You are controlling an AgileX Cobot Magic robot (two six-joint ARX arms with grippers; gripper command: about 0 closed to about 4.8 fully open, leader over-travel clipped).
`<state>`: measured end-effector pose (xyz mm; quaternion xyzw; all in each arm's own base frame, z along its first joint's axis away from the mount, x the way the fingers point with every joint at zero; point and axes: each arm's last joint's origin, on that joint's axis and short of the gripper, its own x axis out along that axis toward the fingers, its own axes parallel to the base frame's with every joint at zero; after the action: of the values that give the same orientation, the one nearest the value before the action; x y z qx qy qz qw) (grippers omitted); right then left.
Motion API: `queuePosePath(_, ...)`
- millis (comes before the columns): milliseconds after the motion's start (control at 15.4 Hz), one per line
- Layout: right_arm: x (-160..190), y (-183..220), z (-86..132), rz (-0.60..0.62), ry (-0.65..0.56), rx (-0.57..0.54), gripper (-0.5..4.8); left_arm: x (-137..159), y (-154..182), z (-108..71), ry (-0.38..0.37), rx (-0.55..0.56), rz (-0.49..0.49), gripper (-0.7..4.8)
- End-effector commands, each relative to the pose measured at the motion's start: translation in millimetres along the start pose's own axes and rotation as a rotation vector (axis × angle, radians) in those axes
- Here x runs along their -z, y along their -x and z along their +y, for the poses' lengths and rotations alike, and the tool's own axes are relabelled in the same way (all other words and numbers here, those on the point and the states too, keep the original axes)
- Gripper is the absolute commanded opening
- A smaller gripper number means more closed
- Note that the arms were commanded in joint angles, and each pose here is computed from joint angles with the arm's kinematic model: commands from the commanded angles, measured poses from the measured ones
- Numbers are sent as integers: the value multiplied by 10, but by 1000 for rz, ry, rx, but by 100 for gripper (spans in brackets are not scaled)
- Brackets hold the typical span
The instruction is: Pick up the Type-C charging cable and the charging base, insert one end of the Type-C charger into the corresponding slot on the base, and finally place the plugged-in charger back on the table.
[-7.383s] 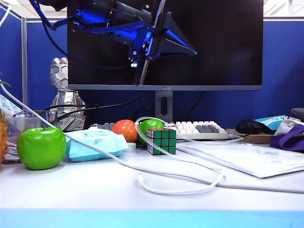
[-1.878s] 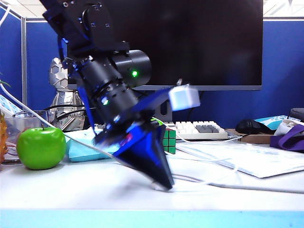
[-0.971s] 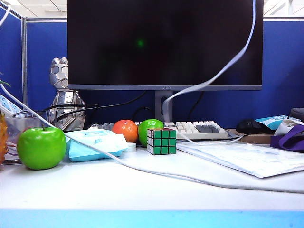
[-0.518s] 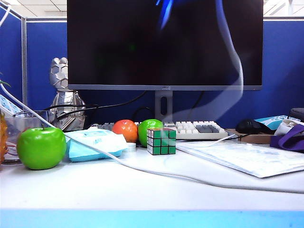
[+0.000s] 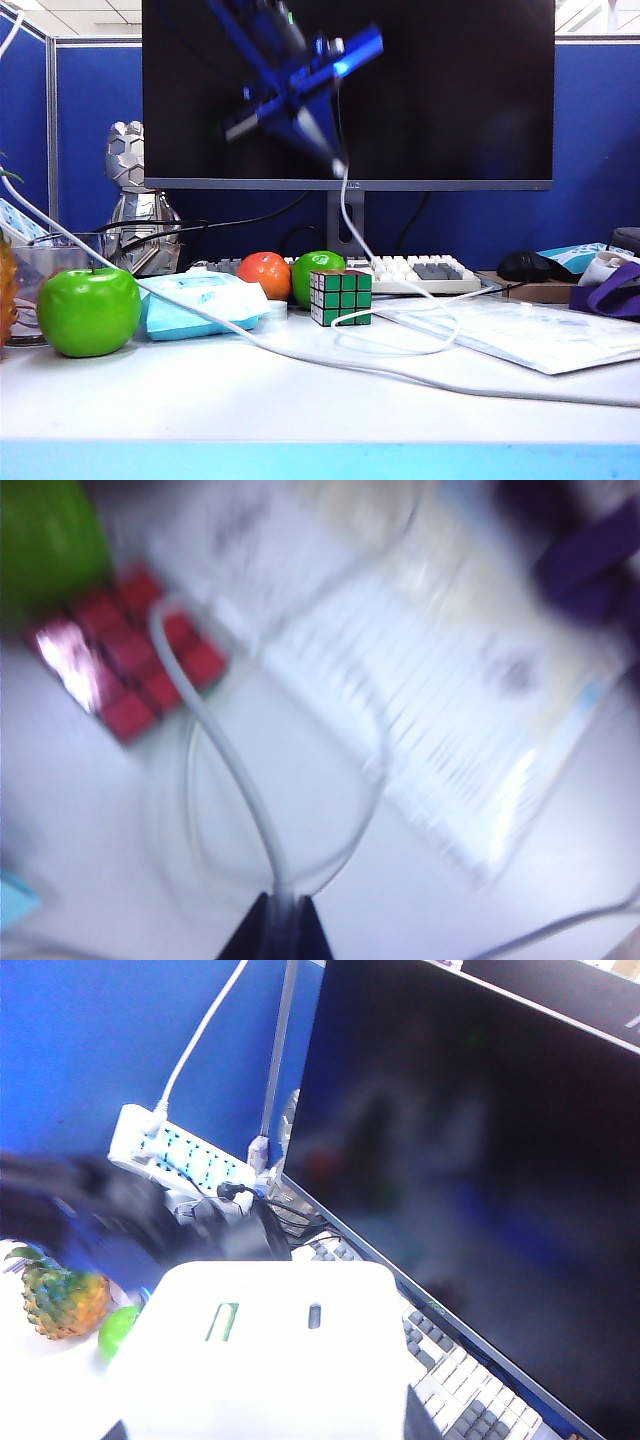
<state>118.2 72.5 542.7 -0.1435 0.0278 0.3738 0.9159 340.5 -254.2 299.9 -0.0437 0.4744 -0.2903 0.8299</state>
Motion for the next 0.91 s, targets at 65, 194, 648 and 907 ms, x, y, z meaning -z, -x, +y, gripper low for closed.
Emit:
queuePosePath(65, -31, 29, 0, -27, 6, 8, -1, 166, -396, 66, -16, -35, 159, -5)
queuePosePath(194, -26, 29, 3, -23, 5, 3, -1, 290, -723, 104, -13, -46, 244, -5)
queuePosePath(648, -9, 27, 9, -8, 0, -10, -1, 599, -1350, 183, -1, -24, 404, 54)
queuePosePath(907, -8, 22, 8, -6, 0, -10, -1, 599, -1344, 165, -9, 40, 418, 151)
